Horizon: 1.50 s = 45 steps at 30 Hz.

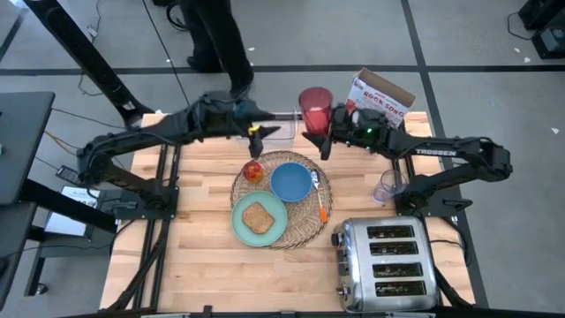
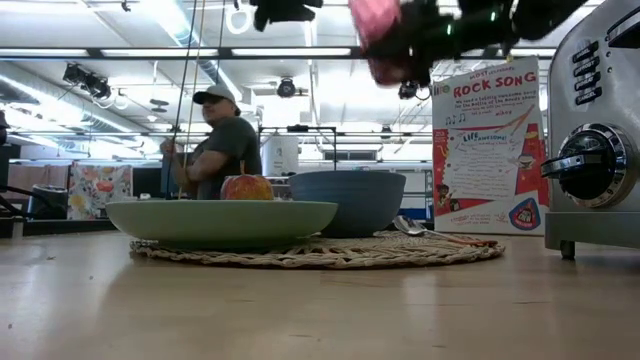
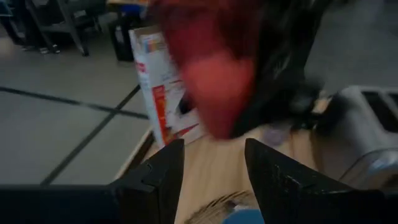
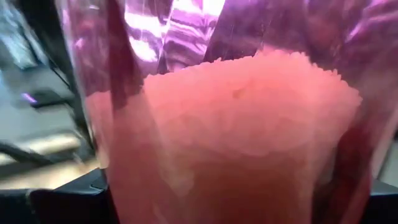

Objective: Arrange a breakfast setting
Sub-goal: Move the red cup to the top right of the table mat

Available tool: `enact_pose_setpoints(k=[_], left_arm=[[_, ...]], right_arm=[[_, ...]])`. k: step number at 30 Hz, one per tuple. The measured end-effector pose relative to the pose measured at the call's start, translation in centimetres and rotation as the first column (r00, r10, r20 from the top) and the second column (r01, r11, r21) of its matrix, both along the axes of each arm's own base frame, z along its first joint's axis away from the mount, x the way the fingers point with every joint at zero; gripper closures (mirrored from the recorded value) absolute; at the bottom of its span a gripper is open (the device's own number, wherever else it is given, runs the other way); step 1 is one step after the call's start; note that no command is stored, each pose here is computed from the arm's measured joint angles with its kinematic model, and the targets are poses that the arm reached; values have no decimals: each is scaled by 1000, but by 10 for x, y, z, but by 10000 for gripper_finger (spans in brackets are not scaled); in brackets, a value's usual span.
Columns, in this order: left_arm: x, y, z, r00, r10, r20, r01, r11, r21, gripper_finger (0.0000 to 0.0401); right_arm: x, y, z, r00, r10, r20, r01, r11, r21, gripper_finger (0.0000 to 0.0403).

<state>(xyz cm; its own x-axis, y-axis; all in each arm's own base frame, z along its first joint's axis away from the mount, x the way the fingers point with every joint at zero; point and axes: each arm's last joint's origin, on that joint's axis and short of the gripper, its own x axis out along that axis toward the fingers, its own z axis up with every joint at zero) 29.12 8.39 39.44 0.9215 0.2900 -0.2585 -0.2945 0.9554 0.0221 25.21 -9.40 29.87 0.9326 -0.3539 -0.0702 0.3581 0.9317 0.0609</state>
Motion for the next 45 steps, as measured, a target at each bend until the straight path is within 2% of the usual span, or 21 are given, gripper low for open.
enact_pose_setpoints(k=[5,12,15,19,26,32,34,37,40,42,45], left_arm=[[2,0,-30,1000,19,-20,-20,996,-87,224],[-4,-1,-41,999,32,-34,-37,991,-132,223],[-7,-2,-43,998,33,-58,-41,988,-147,223],[-17,-5,-40,995,30,-92,-43,990,-138,223],[-30,-17,-33,994,-6,-112,-8,992,-124,223],[-40,-25,-31,988,-31,-150,12,992,-123,223],[-40,-25,-32,986,-32,-165,10,992,-128,223],[-40,-25,-38,984,-33,-177,10,992,-128,223],[-37,-23,-57,986,-47,-161,23,988,-149,223],[-37,-18,-72,988,-59,-143,34,984,-176,223],[-39,-4,-93,995,-43,-91,26,983,-184,223]], right_arm=[[4,-11,-46,987,-127,-101,126,992,-18,84],[14,-33,-81,956,-263,-132,267,964,15,84],[18,-37,-93,926,-348,-146,359,932,50,84],[28,-29,-108,878,-445,-178,457,889,26,84],[38,-21,-136,801,-575,-168,590,806,53,84],[39,-22,-145,758,-634,-155,647,760,57,84],[39,-23,-147,729,-667,-154,679,733,42,84],[35,-27,-155,702,-695,-156,710,700,76,84],[29,-27,-163,691,-703,-169,720,689,79,84],[26,-25,-161,720,-676,-156,691,719,71,84],[24,-23,-154,741,-658,-136,670,739,72,84]])
